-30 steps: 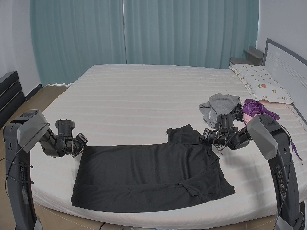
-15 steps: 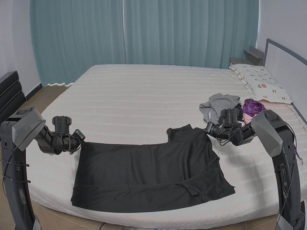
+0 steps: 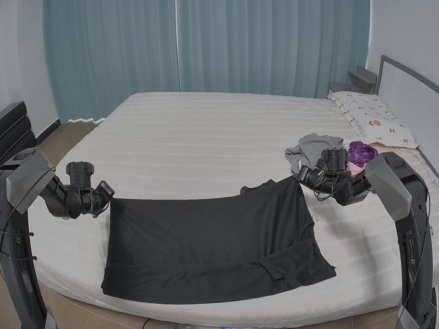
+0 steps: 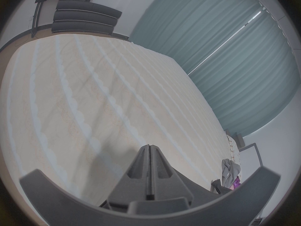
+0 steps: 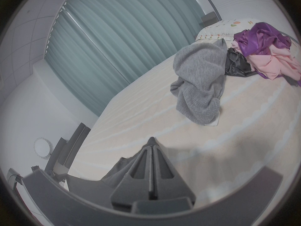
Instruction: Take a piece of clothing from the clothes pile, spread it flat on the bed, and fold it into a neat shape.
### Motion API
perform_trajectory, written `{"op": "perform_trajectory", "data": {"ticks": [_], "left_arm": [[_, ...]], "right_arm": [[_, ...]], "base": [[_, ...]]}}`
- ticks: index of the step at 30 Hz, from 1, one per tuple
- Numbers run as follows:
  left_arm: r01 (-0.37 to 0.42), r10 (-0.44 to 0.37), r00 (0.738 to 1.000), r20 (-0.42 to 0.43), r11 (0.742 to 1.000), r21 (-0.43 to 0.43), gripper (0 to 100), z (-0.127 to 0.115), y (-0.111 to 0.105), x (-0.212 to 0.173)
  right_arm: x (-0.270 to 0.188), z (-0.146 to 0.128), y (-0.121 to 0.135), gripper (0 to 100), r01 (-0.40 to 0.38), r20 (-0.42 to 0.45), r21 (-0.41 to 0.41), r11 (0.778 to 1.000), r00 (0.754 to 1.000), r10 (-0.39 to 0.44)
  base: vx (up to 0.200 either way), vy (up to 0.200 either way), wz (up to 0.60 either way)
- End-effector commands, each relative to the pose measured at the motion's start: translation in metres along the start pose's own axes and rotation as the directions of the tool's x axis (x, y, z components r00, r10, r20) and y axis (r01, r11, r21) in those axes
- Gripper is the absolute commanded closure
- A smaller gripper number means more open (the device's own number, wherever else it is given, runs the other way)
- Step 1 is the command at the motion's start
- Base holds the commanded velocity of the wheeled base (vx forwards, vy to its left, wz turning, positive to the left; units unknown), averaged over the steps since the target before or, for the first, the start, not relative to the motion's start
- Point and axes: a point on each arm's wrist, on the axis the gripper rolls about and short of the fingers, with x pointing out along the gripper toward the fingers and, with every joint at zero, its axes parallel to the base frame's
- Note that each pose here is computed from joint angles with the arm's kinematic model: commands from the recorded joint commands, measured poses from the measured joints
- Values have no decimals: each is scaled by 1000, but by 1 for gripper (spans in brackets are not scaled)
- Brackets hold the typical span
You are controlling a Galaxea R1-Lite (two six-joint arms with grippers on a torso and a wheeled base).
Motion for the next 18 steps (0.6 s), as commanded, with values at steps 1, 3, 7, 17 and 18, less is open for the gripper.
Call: {"op": "perform_trajectory", "data": {"ticks": [1,3,7,17,18], "left_arm": [[7,-7,1000,16,1000,-4,100,6,-2,-7],[6,-5,1000,13,1000,-5,100,6,-1,-8],[6,-5,1000,13,1000,-4,100,5,-1,-9],[37,-37,998,47,999,-1,100,10,-4,-26],[39,-39,998,49,999,0,100,11,-5,-28]], "right_arm": [[-8,6,6,100,-13,16,2,1000,1000,13],[-8,1,3,100,-3,4,-2,1000,1000,3],[-10,2,4,100,-17,22,-3,1000,1000,17],[-17,-11,-2,100,10,-25,-24,1000,1000,-10],[-17,-12,-1,100,9,-27,-34,999,1000,-10]], "base": [[0,0,0],[0,0,0],[0,0,0],[0,0,0],[0,0,0]]}}
